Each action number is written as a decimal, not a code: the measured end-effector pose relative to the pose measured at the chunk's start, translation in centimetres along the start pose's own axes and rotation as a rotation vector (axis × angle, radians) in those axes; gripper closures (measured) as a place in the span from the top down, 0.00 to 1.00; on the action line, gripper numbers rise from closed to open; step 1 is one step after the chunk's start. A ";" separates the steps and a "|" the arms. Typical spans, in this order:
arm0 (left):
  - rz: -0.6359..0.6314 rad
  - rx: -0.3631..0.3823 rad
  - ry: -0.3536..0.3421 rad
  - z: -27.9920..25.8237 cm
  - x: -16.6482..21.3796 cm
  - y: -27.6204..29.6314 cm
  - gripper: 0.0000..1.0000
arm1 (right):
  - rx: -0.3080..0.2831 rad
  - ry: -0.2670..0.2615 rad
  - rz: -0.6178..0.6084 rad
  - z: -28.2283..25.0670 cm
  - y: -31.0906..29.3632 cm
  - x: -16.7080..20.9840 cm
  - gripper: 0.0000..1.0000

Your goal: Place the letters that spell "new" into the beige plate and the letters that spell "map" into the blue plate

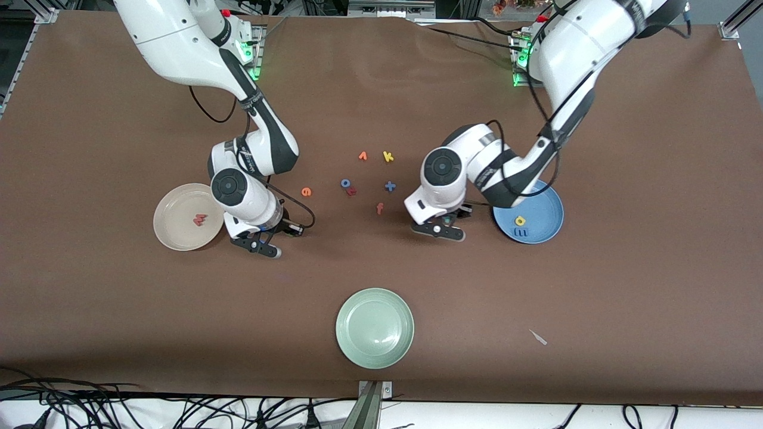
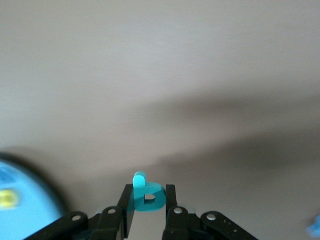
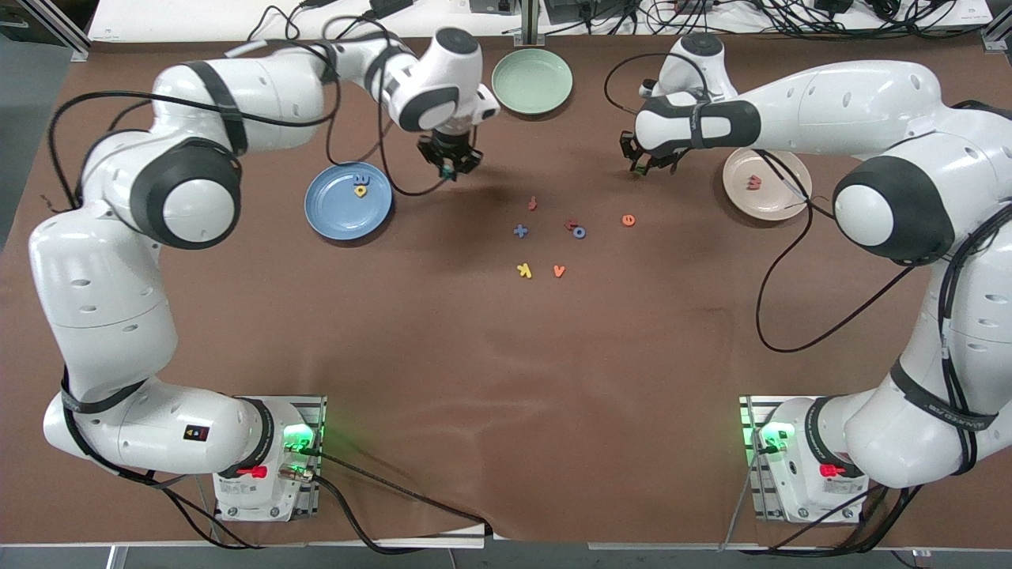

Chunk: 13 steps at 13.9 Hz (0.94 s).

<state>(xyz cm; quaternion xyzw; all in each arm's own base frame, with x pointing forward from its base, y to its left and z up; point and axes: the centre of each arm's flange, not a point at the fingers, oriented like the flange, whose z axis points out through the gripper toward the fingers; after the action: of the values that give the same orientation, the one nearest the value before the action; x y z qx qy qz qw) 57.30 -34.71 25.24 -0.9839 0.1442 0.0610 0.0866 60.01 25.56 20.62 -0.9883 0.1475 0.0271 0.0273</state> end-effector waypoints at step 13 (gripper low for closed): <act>0.142 -0.040 -0.204 9.0 -2.0 -17.0 0.52 | -0.095 -0.065 -0.354 -4.3 16.2 1.3 0.27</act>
<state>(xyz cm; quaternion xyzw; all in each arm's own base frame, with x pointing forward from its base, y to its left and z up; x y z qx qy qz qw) 59.58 -16.44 19.35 -0.9613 0.2029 0.1698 0.0767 56.67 9.46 24.12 -0.9976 -0.0313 0.0606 -0.0102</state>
